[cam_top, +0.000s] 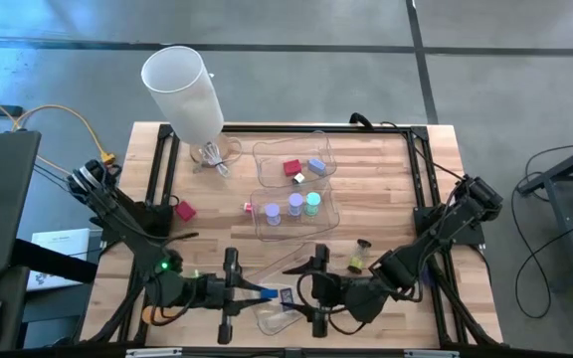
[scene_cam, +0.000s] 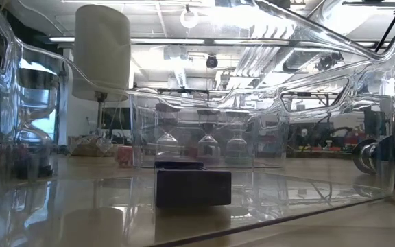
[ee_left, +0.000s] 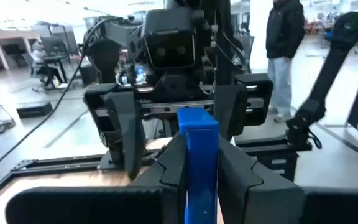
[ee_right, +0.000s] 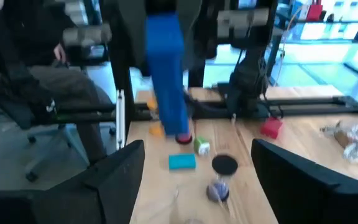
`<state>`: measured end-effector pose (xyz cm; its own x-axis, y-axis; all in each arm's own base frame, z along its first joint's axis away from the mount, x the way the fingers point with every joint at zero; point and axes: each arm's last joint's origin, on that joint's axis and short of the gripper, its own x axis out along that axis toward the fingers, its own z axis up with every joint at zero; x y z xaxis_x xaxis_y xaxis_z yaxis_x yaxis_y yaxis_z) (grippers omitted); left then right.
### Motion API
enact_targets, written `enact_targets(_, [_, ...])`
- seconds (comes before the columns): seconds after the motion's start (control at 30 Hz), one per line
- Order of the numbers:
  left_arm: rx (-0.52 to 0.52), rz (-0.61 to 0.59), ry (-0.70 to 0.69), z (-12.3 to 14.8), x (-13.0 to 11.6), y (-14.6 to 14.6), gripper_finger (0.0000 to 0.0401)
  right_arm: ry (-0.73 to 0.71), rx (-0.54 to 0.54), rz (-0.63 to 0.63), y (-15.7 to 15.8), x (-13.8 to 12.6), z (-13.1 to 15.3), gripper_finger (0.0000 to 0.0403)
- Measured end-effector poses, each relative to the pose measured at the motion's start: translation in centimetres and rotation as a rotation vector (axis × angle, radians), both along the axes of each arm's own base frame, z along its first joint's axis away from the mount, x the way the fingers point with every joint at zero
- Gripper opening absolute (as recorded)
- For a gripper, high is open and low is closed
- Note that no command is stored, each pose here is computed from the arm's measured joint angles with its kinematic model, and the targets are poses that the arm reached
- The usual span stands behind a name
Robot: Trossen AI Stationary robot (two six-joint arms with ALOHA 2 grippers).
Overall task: Pick & Place Office items
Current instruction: Put the bottom left dark blue digital clock into the bottom transparent bin
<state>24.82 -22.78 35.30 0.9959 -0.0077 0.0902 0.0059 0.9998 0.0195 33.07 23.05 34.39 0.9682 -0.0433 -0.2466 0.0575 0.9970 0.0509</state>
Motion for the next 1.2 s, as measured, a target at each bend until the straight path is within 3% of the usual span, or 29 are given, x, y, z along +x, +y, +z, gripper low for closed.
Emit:
enact_targets(0.37, [0.025,0.031,-0.032,-0.3,1.2,0.3,0.0049,-0.031,-0.026,0.022,-1.2,1.0,0.4,0.0286])
enact_targets(0.67, [0.028,0.036,-0.03,-0.4,2.2,1.3,0.0049,0.004,-0.042,0.08,-1.9,2.6,-0.8,0.0275])
enact_targets(0.87, [0.042,0.035,-0.015,-0.6,2.2,1.3,0.0049,0.006,-0.077,0.094,-1.9,2.6,-0.9,0.0219])
enact_targets(1.2, [0.041,0.036,0.004,-0.8,2.2,1.3,0.0049,0.021,-0.144,0.116,-1.9,2.5,-1.0,0.0072])
